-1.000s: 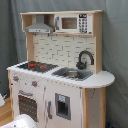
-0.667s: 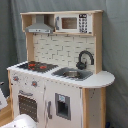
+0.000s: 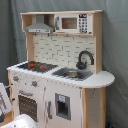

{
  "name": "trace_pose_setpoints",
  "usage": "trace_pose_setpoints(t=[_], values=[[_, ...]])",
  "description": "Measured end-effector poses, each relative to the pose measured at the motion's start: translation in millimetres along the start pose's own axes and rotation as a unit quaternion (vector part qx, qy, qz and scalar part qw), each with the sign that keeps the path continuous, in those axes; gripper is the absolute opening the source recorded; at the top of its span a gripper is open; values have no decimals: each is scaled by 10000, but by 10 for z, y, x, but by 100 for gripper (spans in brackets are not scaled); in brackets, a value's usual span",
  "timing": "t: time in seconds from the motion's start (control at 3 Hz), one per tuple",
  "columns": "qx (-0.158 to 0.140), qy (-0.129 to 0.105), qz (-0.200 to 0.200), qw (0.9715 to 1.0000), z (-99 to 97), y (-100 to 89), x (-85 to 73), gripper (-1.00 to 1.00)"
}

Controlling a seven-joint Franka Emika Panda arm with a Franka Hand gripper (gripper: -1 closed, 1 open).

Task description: Play with the kitchen

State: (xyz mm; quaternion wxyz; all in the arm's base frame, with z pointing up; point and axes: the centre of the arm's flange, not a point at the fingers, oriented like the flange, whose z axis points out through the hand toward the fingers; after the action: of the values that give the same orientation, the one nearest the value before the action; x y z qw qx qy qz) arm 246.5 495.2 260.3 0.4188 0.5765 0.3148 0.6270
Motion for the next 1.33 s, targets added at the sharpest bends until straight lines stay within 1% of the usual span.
trace_pose_setpoints(t=[0.33, 0.67, 1.0, 1.33], values=[[-50, -71, 246, 9997, 103, -29, -204, 100], [-107, -118, 480, 9987, 223, -23, -365, 100], [-135, -149, 751, 9970, 362, -19, -480, 100], [-132, -172, 1005, 9947, 497, -33, -551, 100]])
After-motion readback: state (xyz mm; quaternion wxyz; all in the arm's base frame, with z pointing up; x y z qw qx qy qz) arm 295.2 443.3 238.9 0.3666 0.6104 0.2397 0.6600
